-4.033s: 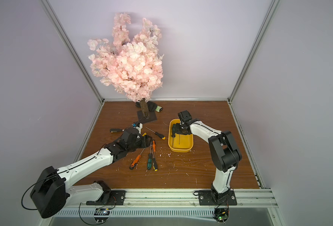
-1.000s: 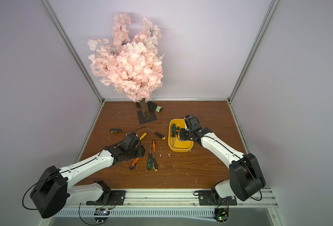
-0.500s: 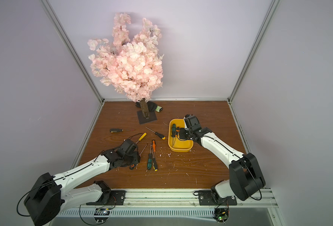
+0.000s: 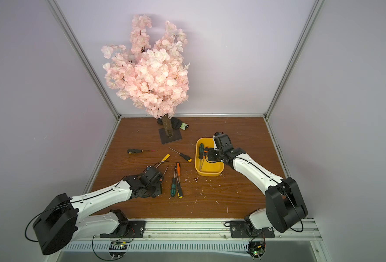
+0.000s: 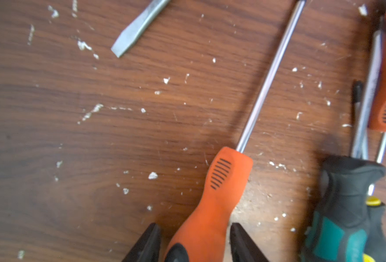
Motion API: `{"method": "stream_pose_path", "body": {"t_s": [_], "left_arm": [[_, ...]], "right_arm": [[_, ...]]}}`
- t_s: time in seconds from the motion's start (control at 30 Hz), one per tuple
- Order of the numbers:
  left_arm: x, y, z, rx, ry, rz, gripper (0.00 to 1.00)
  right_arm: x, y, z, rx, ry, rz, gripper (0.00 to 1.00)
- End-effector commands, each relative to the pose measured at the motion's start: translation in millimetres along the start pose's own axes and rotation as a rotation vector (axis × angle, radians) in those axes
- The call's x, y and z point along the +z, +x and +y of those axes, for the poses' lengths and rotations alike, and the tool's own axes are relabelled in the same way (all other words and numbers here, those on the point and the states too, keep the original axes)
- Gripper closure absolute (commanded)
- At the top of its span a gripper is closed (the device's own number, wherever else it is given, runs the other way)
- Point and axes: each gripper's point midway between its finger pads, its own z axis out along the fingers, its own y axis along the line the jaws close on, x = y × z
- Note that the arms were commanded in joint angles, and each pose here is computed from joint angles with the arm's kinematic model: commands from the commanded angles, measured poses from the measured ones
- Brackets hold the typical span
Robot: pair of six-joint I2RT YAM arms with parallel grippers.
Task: Put the screwdriver on the desktop into the storage box
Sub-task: Pick up the screwdriver from the center of the board.
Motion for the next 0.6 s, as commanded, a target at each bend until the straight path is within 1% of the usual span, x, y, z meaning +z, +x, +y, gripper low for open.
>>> {"method": "stream_pose_path", "body": {"t_s": [0.0, 0.1, 0.23, 0.43, 0.57], "left_arm": [[8, 14, 15, 0.026, -0.079, 0.040, 0.49], [9, 12, 13, 0.040, -0.088, 0.032, 0.52], [6, 3, 8, 0.069, -0.083, 0.008, 0.59], [-11, -25, -20, 0.139, -0.024, -0.058, 0.72], [-22, -43, -37, 0.179, 0.011, -0.065, 0.82]], "right_arm": [[-2, -4, 7, -0.011, -0.022, -0.017, 0.64], [-1, -5, 7, -0.011, -0.021, -0.018, 0.64], [1, -4, 4, -0.013, -0.006, -0.018, 0.64], [-3, -12, 0, -0.033, 0.021, -0.051, 0.64], [-10, -21, 1, -0.050, 0.025, -0.080, 0.64]]}}
